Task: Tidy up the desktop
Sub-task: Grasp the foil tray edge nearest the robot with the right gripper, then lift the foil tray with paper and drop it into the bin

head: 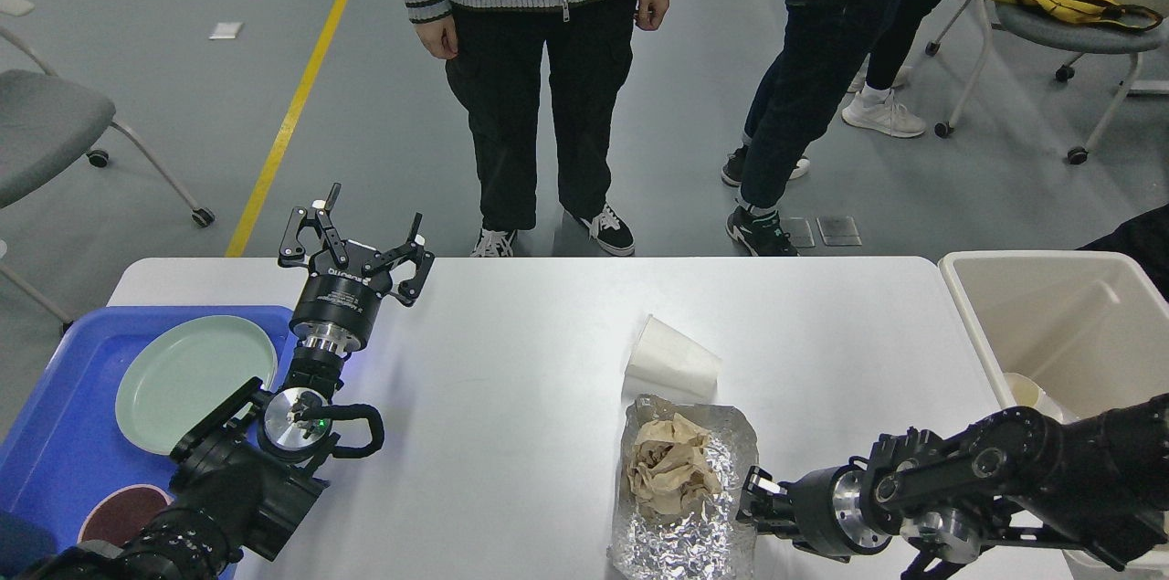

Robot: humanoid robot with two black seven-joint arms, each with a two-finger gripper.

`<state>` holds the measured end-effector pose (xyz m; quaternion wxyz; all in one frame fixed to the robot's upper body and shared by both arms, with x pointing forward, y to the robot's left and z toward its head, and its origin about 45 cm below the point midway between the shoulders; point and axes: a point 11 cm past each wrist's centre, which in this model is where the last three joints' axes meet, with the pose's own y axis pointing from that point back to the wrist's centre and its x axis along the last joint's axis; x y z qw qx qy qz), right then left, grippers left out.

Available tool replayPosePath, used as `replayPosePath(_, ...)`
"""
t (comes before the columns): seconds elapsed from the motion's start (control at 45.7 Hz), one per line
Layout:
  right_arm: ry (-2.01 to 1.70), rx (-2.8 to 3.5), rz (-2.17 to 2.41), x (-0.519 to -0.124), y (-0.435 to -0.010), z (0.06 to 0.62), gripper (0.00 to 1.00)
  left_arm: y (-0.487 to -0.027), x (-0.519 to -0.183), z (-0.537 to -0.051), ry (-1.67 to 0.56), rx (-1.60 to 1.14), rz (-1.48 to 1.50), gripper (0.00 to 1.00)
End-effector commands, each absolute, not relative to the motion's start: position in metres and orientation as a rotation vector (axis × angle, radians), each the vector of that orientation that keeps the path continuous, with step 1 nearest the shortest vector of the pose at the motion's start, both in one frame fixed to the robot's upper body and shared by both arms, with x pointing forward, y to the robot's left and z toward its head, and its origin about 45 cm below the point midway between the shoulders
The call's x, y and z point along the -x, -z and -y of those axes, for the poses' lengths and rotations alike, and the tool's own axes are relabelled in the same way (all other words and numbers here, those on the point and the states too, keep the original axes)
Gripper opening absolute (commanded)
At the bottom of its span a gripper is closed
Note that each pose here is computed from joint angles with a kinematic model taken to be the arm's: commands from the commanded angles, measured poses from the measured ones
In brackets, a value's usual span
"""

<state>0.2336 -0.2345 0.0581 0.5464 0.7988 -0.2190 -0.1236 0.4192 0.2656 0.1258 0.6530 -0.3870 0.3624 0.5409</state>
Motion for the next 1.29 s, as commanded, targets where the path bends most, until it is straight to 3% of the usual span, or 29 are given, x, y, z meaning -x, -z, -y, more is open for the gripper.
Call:
replayPosePath(0.0,0.294,-1.899,0.516,-0.233,-0.059,0.232,0.0,-0.126,-0.42,-0.265,-1.227,0.879,-0.822,0.96)
replayPosePath(0.285,0.278,-1.909,0.553,-0.244,-0.069,0.235,0.0,-0.126,-0.419,-0.266,-1.228,0.878,-0.823,0.96)
replayPosePath(0.547,0.186,-1.885,0.565,-0.265,-0.1,0.278,0.0,-0.126,-0.42,-0.265,-1.227,0.879,-0.822,0.96)
replayPosePath(0.745,0.093,-1.979,0.545,-0.304,-0.186,0.314,0.0,-0.126,-0.419,-0.266,-1.228,0.878,-0.823,0.96)
replayPosePath(0.92,-0.001,-2.117,0.436,-0.331,-0.29,0.298,0.0,-0.126,-0.419,-0.266,-1.228,0.878,-0.823,0.96)
replayPosePath(1.117,-0.154,-2.131,0.175,-0.324,-0.375,0.259,0.0,-0.126,-0.419,-0.266,-1.228,0.878,-0.823,0.96)
replayPosePath(1.27,-0.212,-2.115,0.072,-0.312,-0.396,0.243,0.0,-0.127,-0.42,-0.265,-1.225,0.879,-0.821,0.96)
